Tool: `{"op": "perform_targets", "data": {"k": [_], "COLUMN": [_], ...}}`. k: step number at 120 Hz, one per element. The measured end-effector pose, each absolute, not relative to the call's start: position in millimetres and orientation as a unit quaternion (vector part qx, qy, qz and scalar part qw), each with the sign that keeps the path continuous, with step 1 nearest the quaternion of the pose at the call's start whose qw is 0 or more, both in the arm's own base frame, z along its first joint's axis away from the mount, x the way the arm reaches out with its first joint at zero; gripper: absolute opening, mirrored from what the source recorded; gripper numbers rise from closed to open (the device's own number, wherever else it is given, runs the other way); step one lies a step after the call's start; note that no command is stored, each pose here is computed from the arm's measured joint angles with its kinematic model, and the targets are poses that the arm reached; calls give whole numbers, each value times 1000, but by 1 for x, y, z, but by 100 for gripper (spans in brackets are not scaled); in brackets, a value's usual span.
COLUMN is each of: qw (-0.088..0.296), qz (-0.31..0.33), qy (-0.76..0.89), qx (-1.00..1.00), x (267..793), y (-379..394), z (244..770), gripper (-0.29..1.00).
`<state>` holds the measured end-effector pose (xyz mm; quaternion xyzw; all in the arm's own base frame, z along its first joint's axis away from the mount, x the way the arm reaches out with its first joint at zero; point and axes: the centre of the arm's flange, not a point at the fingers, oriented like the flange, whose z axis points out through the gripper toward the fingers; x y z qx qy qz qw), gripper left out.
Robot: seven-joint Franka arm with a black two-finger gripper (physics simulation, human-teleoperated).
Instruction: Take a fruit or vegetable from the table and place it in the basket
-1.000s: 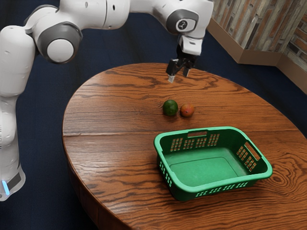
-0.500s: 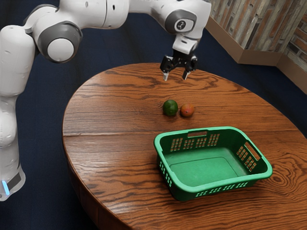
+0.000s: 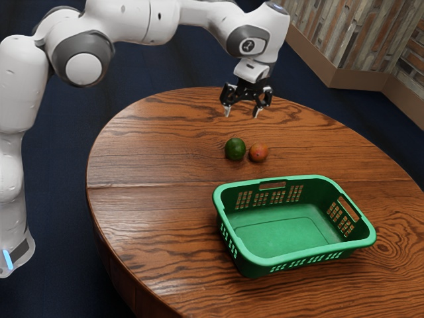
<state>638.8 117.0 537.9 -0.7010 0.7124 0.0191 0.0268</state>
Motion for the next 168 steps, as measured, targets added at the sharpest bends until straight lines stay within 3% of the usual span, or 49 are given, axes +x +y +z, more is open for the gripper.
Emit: {"op": "perform_targets", "data": {"k": [54,168], "qw": [63,46], "qz": [10,39], "qy": [726,737], "qx": [-685,-674], "x": [648,654], "y": [122,124], "z": [528,496], "gripper": [70,70]}}
